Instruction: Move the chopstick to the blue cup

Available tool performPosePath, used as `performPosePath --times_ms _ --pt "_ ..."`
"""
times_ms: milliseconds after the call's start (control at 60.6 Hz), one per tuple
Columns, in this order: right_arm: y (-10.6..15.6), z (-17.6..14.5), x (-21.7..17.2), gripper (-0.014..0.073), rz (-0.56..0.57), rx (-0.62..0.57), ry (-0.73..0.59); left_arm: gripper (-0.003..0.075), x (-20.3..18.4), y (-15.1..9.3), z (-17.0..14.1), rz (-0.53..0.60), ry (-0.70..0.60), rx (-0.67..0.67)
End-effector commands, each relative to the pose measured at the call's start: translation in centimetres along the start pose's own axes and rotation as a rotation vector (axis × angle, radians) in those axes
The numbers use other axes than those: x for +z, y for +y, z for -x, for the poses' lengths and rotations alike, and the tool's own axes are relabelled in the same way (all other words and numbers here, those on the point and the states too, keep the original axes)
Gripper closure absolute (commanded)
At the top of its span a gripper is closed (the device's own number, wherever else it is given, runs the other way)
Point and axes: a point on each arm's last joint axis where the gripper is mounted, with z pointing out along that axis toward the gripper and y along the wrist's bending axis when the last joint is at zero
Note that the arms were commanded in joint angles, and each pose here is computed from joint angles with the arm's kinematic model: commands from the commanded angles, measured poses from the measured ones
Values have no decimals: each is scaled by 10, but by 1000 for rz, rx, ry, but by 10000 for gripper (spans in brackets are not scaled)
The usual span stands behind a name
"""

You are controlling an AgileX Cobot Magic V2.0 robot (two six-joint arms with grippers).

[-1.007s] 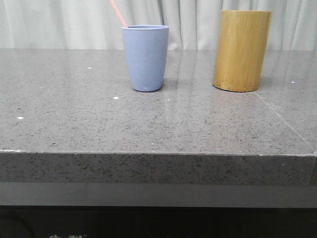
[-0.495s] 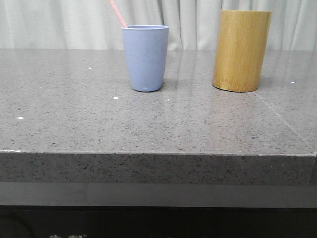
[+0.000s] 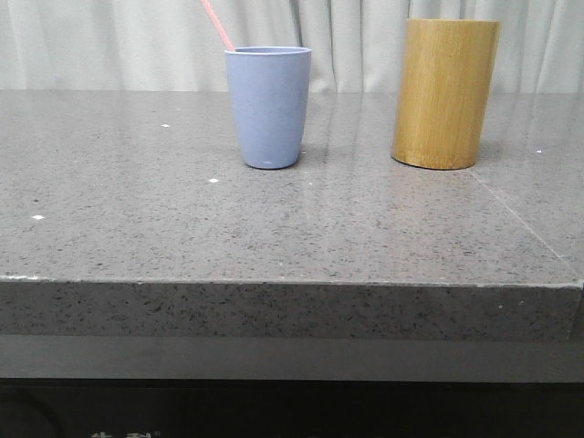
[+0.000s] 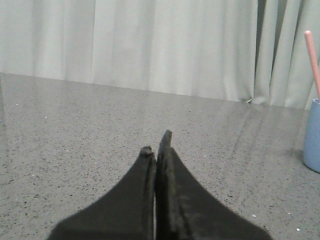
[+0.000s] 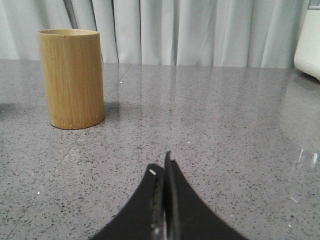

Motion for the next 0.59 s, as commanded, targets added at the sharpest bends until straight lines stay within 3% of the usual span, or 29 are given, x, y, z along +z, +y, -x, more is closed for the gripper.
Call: performPosePath --times_ms 0,578 --pt "0 12 -2 664 -3 -18 -119 739 -2 0 6 -4 -99 -17" --pt "0 12 -2 664 -10 -18 -119 739 -2 0 6 -4 -99 -17"
